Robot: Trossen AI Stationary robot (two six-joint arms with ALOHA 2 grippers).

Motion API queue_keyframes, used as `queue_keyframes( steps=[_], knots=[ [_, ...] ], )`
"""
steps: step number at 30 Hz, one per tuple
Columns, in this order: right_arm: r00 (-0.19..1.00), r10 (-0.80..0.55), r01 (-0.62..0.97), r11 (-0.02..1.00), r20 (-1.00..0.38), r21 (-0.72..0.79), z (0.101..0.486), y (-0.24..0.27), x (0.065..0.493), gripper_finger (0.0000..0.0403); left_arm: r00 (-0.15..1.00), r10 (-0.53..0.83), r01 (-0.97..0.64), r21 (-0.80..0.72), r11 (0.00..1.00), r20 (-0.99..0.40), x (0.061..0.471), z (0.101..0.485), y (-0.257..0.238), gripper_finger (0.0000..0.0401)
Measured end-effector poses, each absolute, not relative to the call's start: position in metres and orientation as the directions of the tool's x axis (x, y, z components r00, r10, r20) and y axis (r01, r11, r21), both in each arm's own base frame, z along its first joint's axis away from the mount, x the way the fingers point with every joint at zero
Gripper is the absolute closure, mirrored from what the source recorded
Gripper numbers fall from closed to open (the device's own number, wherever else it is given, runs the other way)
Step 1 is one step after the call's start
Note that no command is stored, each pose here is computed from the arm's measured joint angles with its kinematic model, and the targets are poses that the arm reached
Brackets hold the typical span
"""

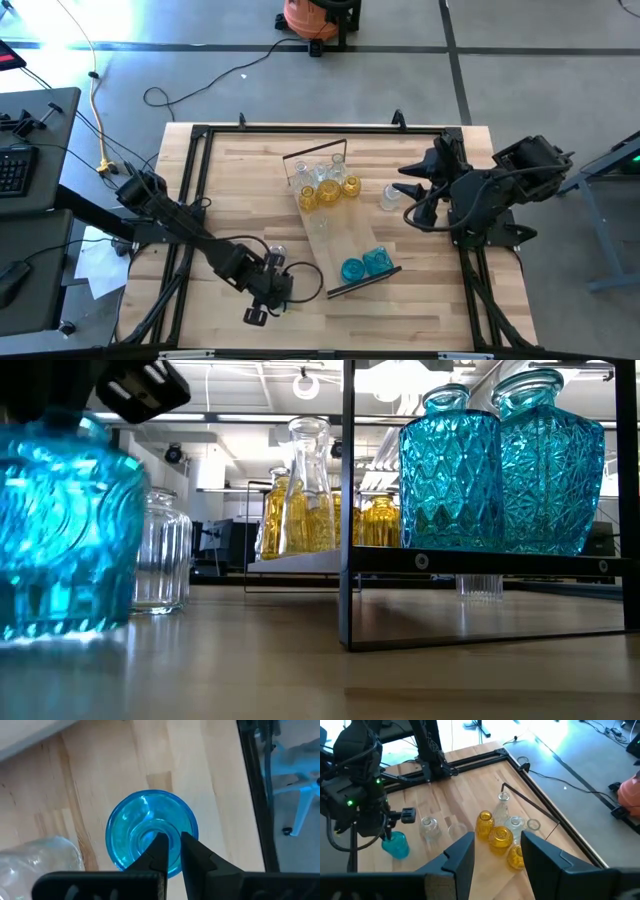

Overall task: Sort vases onto shelf
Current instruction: Put the blue crystal vase on the shelf aligned with the other blue crystal vases

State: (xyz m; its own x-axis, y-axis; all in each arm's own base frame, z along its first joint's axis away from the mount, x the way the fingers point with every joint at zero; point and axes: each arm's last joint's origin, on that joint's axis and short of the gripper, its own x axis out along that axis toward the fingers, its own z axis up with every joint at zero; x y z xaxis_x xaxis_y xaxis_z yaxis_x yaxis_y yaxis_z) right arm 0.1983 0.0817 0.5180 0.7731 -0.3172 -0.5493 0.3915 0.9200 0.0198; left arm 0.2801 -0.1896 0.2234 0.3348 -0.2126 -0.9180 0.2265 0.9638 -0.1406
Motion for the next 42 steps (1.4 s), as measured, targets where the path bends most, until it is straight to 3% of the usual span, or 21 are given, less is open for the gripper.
queue_keyframes(
  steps=[12, 30, 39, 42],
  knots=[
    [0.777, -0.296, 0.345, 0.939, -0.556, -0.018, 0.518, 0.084, 0.197, 0.0258, 0.385, -0.236, 0.208, -0.165, 0.964, -0.892, 0.294, 0.250, -0.183, 0.0385],
    [0.782, -0.252, 0.310, 0.951, -0.570, 0.005, 0.518, 0.089, 0.195, 0.0258, 0.435, -0.273, 0.315, -0.139, 0.939, -0.858, 0.328, 0.269, -0.153, 0.0385],
    [0.790, -0.245, 0.321, 0.946, -0.562, 0.039, 0.520, 0.086, 0.190, 0.0258, 0.320, -0.205, 0.408, -0.060, 0.911, -0.925, 0.361, 0.260, -0.149, 0.0384],
    [0.795, -0.235, 0.317, 0.947, -0.559, 0.052, 0.522, 0.085, 0.186, 0.0258, 0.329, -0.211, 0.434, -0.052, 0.899, -0.920, 0.367, 0.262, -0.148, 0.0384]
  ],
)
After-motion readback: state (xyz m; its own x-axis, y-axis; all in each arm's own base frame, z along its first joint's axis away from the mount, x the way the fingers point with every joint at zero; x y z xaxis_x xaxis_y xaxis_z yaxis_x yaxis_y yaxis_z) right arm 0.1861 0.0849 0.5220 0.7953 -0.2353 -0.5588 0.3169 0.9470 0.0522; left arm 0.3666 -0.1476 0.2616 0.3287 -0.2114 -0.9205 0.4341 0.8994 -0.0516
